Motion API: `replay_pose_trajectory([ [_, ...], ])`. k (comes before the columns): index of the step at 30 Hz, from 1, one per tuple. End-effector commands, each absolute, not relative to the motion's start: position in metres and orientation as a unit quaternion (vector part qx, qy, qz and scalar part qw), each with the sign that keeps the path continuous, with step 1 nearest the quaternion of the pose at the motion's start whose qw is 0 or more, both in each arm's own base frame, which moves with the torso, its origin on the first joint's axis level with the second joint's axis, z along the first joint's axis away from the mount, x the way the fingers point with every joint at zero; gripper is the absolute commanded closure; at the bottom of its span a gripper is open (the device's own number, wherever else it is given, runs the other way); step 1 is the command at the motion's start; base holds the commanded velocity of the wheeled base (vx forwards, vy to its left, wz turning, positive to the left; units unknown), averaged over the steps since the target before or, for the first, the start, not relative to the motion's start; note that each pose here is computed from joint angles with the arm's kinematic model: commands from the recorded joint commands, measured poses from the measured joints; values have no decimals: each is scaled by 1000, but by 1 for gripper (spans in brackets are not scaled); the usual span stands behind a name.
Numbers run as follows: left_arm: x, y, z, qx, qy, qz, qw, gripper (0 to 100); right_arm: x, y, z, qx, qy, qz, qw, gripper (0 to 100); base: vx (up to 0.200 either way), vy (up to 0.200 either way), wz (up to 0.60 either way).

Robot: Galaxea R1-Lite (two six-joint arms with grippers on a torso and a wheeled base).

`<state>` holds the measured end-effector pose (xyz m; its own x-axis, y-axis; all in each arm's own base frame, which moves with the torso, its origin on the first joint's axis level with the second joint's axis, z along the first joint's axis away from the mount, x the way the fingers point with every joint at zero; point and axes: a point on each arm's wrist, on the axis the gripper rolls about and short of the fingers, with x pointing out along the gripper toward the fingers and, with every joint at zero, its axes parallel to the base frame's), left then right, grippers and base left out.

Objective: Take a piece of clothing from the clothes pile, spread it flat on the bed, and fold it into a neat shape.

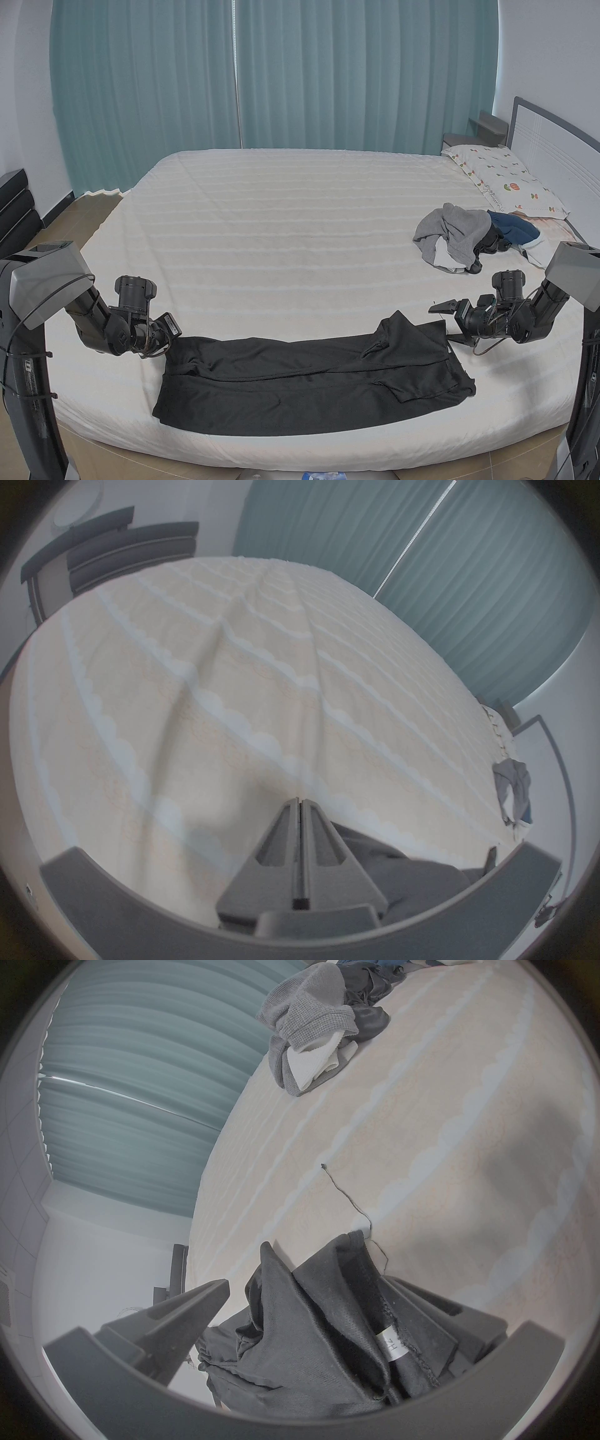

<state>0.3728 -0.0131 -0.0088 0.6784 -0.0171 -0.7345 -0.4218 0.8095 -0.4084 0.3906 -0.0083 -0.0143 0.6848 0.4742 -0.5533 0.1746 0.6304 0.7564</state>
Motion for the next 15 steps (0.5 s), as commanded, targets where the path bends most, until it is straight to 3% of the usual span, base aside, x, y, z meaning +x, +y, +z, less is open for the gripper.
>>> replay_pose_trajectory([
  [1, 373, -11, -9, -273, 376, 136, 875, 100, 390, -8, -15, 420, 387, 91, 816, 0, 0, 0, 0],
  [15, 375, -7, -6, -260, 361, 154, 882, 100, 391, -9, -18, 418, 384, 82, 819, 0, 0, 0, 0],
])
